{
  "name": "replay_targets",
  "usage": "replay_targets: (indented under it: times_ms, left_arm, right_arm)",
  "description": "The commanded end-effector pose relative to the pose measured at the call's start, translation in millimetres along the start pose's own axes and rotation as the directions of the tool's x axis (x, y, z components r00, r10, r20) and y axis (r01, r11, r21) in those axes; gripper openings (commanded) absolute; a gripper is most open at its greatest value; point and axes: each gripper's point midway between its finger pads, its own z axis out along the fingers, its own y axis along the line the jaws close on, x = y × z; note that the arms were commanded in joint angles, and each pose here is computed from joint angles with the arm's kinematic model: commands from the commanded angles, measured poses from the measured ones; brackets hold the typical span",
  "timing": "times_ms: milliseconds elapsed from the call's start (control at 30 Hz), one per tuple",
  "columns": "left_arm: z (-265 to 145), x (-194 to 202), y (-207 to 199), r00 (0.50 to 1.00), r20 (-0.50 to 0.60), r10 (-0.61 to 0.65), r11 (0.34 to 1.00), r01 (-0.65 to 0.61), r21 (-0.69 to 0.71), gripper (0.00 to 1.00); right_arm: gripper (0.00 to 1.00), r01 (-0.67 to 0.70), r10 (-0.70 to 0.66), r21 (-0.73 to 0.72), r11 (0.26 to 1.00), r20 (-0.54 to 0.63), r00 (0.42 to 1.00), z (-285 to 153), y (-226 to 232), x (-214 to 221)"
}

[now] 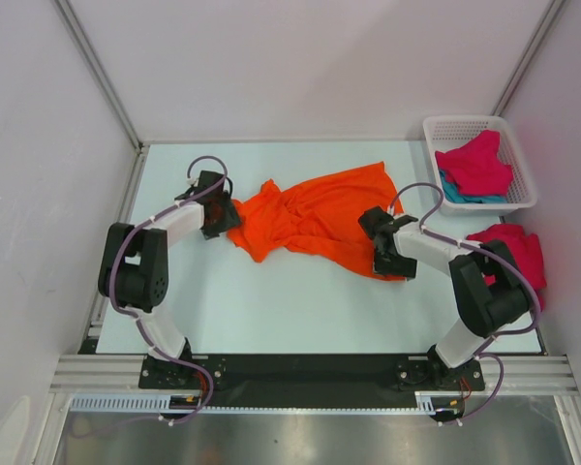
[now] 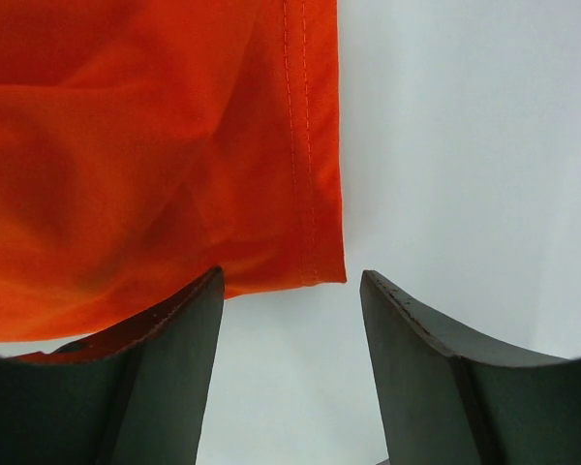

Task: Fold and stack the t-shirts
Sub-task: Flatten out the tshirt

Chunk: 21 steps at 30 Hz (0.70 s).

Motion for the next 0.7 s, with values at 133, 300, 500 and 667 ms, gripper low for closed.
replay_targets:
  times_ms: [133,300,500,667]
  left_arm:
    - [6,-1,-31,1.000,-0.002,-0.013,0.988,0.013,0.155,0.27]
    - [3,4,-28,1.000,-0.004,-0.014,0.988,0.014,0.154,0.06]
    - [-18,1,-33,1.000,0.001,-0.009,0.981,0.008,0.193,0.00]
    - [-56,-14,-31,0.999,0.051,-0.004,0.979,-0.006,0.202,0.00]
  right_arm:
    - [0.59,-0.019,0.019,-0.013,1.000,0.024,1.000,-2,9,-13]
    - [0.45,-0.012,0.013,-0.029,1.000,0.025,1.000,-4,11,-14]
    - [0.08,-0.006,0.007,-0.043,0.999,0.020,1.000,-4,14,-11]
    - [0.00,-0.008,0.010,-0.045,0.999,0.049,0.999,-13,12,-16]
